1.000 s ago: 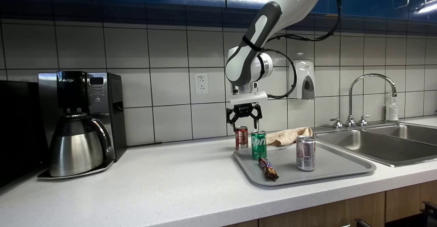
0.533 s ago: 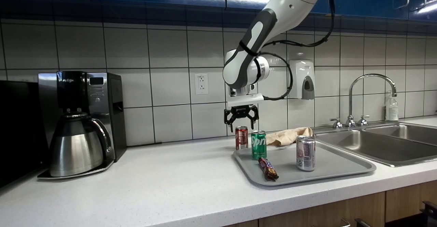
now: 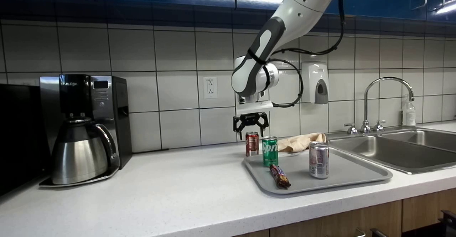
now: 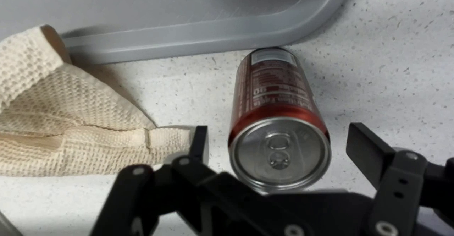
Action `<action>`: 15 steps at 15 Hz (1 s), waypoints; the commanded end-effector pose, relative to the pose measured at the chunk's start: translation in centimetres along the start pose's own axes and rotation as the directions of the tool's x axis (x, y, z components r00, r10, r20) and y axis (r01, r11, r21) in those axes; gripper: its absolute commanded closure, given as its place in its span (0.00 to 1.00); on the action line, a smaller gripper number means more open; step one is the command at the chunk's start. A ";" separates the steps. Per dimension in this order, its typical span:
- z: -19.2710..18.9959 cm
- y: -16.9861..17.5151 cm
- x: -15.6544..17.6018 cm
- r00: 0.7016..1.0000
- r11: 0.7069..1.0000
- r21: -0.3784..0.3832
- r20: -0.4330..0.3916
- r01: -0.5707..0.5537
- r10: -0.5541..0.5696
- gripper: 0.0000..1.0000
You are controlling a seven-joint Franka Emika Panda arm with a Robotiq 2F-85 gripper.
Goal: Put the cans on the tray
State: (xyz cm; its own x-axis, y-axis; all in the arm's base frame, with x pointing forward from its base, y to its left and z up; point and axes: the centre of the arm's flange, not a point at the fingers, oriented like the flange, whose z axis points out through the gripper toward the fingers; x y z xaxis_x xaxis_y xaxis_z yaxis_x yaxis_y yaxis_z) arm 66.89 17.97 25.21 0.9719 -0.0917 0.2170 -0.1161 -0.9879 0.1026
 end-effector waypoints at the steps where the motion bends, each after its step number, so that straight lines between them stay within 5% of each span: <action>1: 0.2 -0.4 1.3 1.000 1.000 -0.006 -0.005 0.010 -0.010 0.00; 14: 1.3 -0.1 1.0 1.000 1.000 -0.012 0.009 0.007 -0.007 0.00; 15: 1.4 -0.1 1.0 1.000 1.000 -0.011 0.007 0.009 -0.009 0.25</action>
State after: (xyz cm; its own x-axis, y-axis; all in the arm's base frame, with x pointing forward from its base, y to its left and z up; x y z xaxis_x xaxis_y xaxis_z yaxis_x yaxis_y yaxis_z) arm 67.39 17.78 23.88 0.9733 -0.0934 0.2097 -0.1187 -0.9866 0.1116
